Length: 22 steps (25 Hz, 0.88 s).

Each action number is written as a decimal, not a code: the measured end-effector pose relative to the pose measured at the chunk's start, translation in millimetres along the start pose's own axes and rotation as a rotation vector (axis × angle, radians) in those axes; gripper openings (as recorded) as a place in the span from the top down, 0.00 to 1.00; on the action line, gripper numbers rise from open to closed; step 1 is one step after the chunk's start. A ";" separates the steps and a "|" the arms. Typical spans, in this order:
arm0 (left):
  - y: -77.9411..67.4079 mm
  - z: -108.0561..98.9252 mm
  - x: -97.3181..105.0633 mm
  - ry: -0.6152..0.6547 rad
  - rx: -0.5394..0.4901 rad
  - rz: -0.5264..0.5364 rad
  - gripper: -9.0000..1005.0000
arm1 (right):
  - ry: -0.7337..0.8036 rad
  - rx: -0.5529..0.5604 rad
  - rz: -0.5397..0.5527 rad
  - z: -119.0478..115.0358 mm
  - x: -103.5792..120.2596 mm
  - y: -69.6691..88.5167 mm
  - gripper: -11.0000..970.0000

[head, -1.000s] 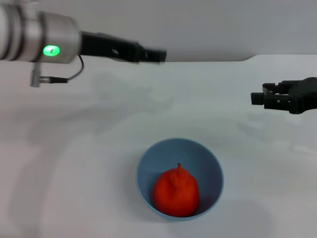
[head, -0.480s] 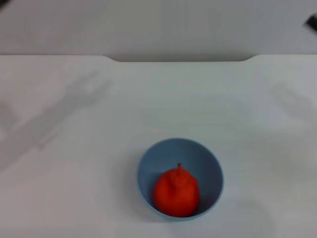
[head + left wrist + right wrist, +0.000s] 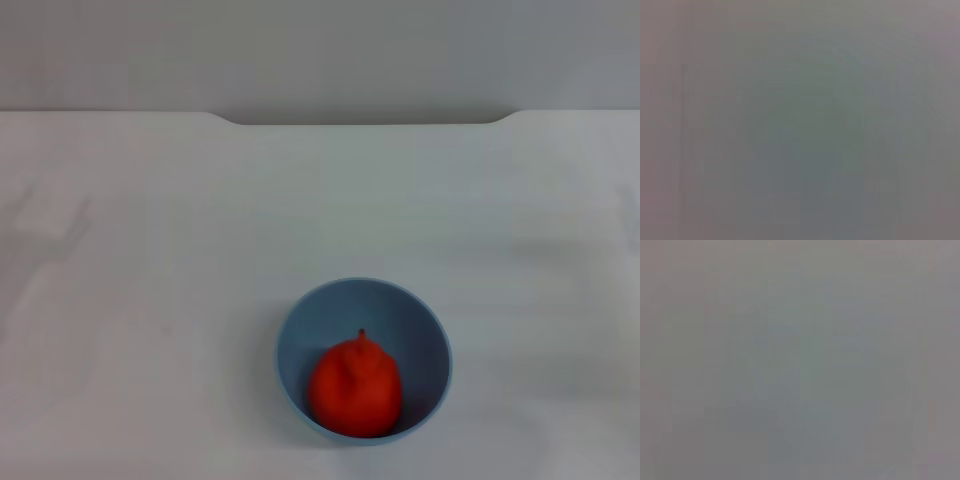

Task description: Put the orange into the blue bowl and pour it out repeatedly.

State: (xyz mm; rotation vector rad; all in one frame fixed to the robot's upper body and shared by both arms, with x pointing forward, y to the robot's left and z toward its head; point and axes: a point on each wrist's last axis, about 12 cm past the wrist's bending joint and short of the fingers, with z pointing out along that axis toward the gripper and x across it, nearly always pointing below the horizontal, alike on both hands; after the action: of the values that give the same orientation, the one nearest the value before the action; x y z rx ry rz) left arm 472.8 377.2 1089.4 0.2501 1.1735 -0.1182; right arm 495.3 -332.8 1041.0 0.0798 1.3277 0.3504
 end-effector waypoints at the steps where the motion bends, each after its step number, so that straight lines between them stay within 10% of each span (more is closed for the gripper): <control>1: -3.5 -3.8 5.3 0.013 -0.013 0.076 0.23 | 0.001 0.038 -0.070 -2.0 5.3 3.2 0.48; 6: -18.9 -16.9 25.6 0.081 -0.047 0.275 0.23 | 0.037 0.158 -0.222 -7.6 21.1 14.3 0.48; 22: -46.9 -18.6 37.9 0.103 0.044 0.187 0.23 | -0.016 0.261 -0.174 -6.0 13.7 2.3 0.48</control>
State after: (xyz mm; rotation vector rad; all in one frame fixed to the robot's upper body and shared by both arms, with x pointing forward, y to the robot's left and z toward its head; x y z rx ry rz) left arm 460.4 338.1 1041.5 0.4071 1.2443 0.0335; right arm 491.8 -327.4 1027.3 0.1838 1.3477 0.0273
